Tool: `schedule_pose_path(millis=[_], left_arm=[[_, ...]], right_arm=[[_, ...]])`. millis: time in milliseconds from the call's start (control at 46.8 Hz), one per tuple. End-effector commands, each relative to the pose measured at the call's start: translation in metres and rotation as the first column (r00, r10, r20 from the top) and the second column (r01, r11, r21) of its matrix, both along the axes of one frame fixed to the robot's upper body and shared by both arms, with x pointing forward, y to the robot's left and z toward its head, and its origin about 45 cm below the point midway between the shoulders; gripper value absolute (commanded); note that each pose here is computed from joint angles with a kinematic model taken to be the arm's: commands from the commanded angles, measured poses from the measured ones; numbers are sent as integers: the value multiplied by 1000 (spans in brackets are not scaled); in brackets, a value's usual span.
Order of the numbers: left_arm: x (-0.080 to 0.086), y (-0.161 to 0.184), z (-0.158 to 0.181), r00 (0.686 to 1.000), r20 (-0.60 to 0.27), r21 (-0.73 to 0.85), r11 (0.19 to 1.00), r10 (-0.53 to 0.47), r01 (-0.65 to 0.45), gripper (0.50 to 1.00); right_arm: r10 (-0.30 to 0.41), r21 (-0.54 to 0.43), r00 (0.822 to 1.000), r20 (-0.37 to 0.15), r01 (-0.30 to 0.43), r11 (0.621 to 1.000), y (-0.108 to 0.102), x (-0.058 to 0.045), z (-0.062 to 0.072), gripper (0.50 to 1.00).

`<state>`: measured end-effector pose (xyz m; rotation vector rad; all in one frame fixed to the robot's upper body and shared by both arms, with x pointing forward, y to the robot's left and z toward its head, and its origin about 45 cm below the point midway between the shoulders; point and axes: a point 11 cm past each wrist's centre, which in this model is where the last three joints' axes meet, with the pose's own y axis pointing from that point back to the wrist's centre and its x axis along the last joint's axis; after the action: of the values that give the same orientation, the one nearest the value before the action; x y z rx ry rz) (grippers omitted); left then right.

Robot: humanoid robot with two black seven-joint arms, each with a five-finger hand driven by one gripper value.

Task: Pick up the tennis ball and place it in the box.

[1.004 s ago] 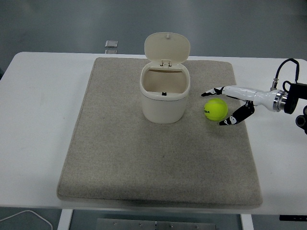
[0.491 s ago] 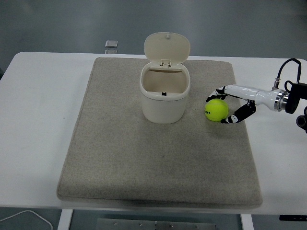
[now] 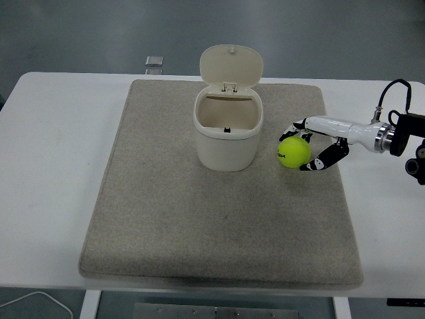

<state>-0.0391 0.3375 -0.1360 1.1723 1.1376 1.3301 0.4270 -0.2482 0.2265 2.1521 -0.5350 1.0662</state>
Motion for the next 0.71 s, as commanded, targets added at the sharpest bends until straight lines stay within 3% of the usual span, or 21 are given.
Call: schedule_pose_path(millis=[0,278,491,684], left_arm=[[0,0,0,1000,1,0,1000,1,-1,992],[0,0,0,1000,1,0,1000,1,-1,992],[0,0,0,1000,0,0,1000,-1,1,992],[0,0,0,1000,1,0,1000,1,-1,992]], right_arm=[[4,7,1000,2,-4,1000,1,0,1,500],[22,40,999,27,-23,999,-4,2,16,500],[-3,52,999,49,1,999,-25,4,29,500],[-20,55,994,110,14,998,-41,11,68,500]])
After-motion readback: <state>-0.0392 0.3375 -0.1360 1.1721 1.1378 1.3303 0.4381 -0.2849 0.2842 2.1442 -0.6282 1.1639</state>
